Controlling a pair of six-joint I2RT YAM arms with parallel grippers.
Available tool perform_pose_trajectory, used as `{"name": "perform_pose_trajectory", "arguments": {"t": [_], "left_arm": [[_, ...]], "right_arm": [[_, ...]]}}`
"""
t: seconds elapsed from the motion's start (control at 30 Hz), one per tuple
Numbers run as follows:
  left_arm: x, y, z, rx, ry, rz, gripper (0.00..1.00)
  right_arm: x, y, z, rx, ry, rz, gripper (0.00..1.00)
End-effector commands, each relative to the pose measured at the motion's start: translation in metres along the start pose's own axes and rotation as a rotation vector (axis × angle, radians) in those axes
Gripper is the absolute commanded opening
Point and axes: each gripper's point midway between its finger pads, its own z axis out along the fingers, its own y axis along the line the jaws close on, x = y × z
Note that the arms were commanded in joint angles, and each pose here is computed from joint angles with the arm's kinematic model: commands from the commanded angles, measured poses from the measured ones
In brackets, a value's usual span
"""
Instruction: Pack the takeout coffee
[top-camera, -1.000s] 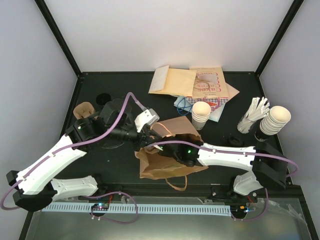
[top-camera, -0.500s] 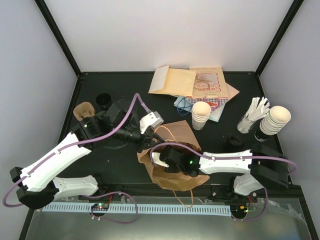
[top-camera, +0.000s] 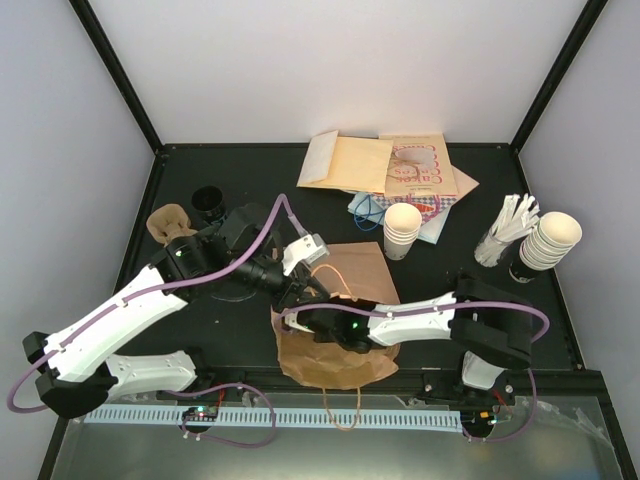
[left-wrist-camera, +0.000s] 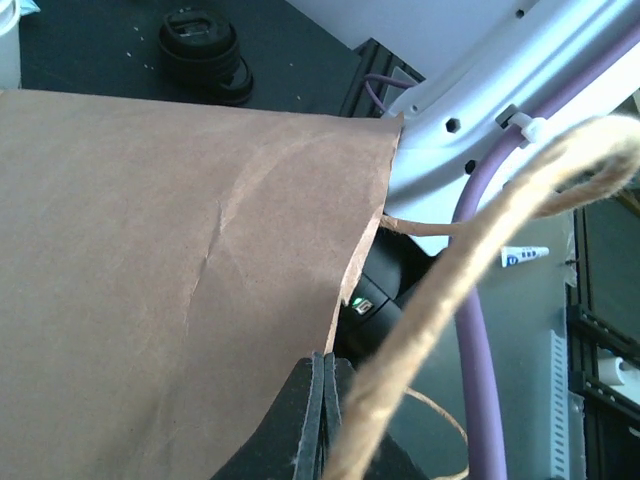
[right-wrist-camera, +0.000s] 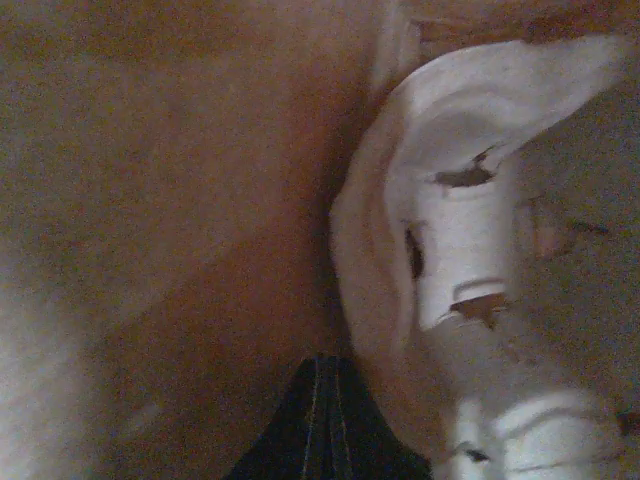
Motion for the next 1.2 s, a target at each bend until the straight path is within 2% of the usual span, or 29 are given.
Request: {"name": "perform_pose_trajectory", "arguments": {"t": [0.0, 0.4, 0.7, 0.8, 0.97, 1.17], "left_arm": [[-0.002, -0.023, -0.004, 0.109, -0.01, 0.023, 0.01], [-0.008, -0.04, -0.015, 0.177, -0.031, 0.009, 0.01], [-0.008, -0.03, -0.015, 0.116, -0.022, -0.01, 0.01], [-0.008, -0.024, -0.013, 0.089, -0.016, -0.021, 0.02], [-0.007, -0.011, -0.011, 0.023, -0.014, -0.042, 0.02], [-0.002, -0.002, -0.005, -0.002, -0.015, -0.062, 0.02]], "right_arm": [[-0.011, -0.027, 0.007, 0.145, 0.01, -0.004, 0.01], [0.006, -0.072, 0.021, 0.257, 0.082, 0.034, 0.01], [-0.009, -0.09, -0.005, 0.306, 0.002, 0.013, 0.01], [-0.009, -0.085, -0.009, 0.262, -0.001, 0.02, 0.01], [-0.017, -0.066, -0.018, 0.088, -0.007, 0.087, 0.02], [-0.009, -0.035, -0.031, -0.06, -0.034, 0.175, 0.09]]}}
